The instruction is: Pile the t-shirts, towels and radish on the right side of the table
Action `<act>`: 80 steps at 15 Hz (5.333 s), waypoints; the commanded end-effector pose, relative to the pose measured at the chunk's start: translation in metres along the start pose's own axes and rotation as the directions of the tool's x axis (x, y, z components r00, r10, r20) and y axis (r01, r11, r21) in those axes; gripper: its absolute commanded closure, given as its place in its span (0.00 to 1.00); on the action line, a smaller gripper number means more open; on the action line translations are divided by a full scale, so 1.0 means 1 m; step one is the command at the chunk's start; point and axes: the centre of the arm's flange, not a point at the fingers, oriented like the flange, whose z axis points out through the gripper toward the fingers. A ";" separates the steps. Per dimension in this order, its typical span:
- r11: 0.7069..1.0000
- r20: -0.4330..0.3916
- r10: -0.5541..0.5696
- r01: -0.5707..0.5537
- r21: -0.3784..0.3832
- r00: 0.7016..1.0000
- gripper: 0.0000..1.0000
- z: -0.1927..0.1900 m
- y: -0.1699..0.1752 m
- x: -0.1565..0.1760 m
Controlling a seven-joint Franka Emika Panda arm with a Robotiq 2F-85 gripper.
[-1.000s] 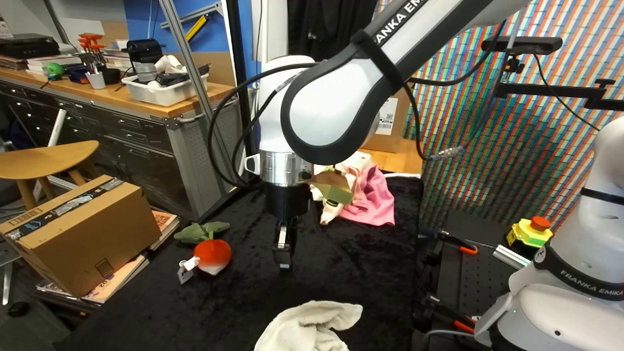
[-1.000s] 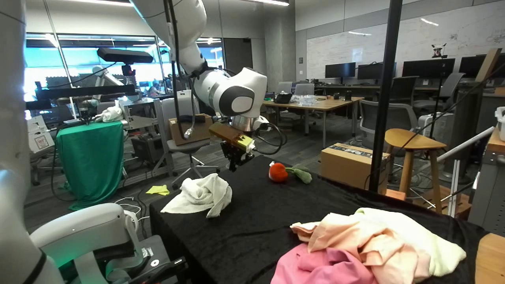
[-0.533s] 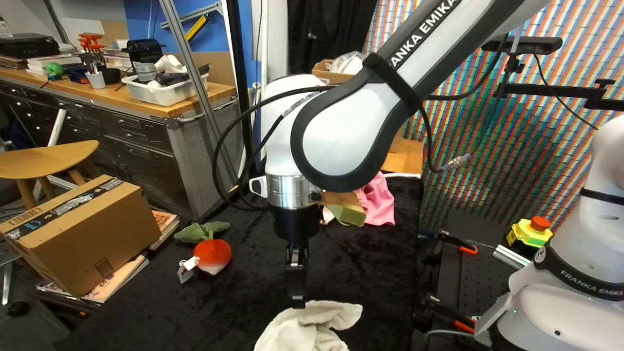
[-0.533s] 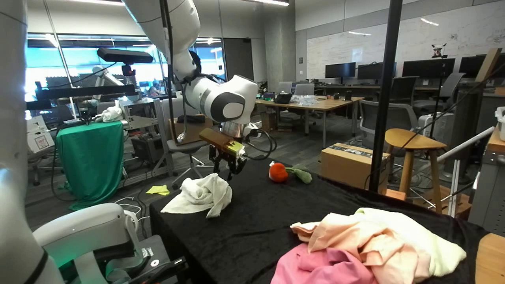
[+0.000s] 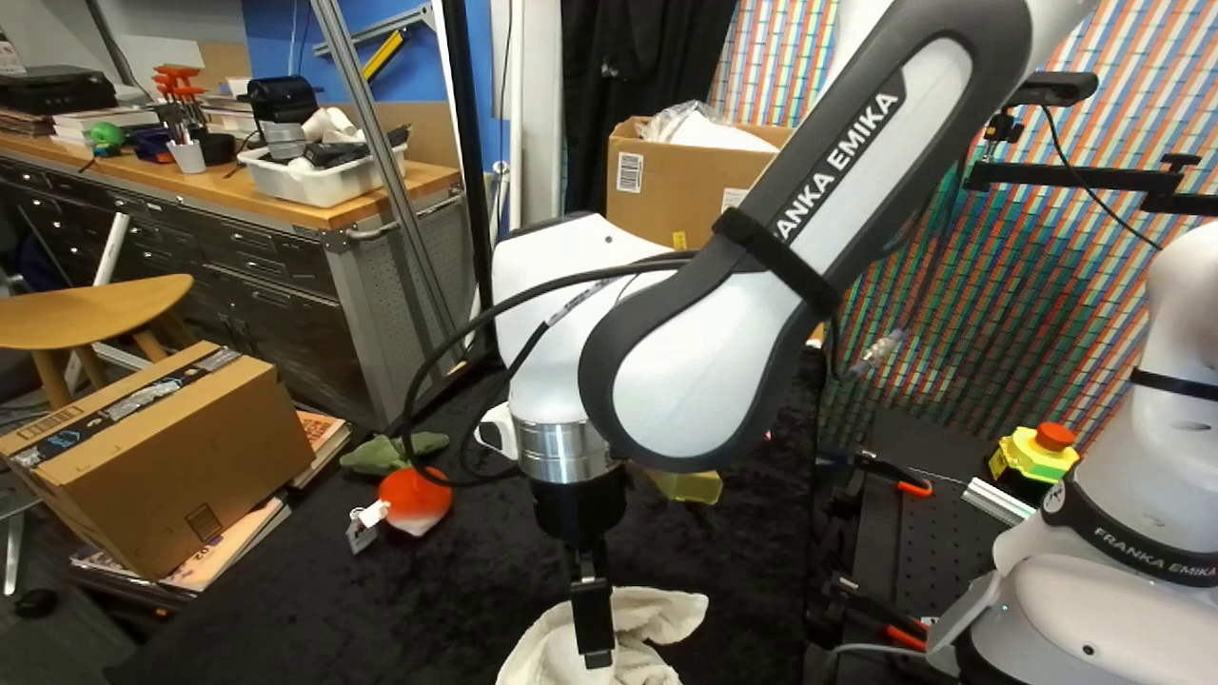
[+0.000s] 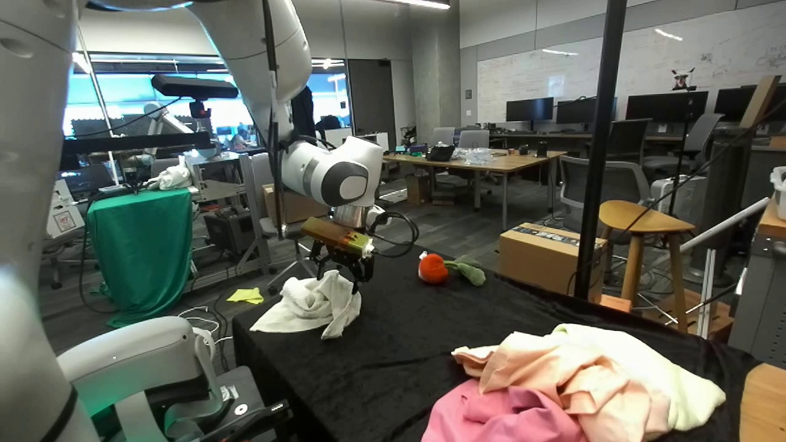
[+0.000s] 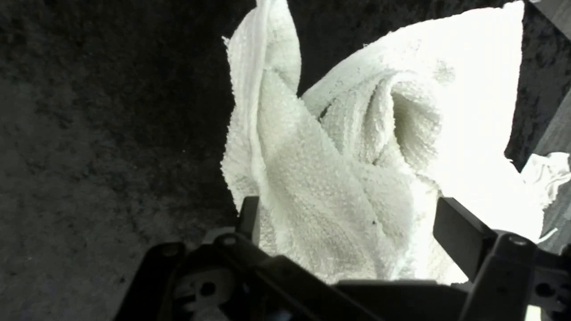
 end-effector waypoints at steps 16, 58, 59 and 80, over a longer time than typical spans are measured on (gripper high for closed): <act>0.992 -0.071 -0.097 0.090 -0.089 0.993 0.51 0.034 -0.021 0.019; 0.081 -0.555 0.832 -0.991 0.103 0.010 0.94 -0.251 0.241 -0.130; 0.052 -0.540 0.841 -0.990 0.132 -0.028 0.94 -0.255 0.249 -0.136; 0.391 -0.440 0.819 -0.919 -0.039 0.368 0.00 -0.230 0.180 -0.094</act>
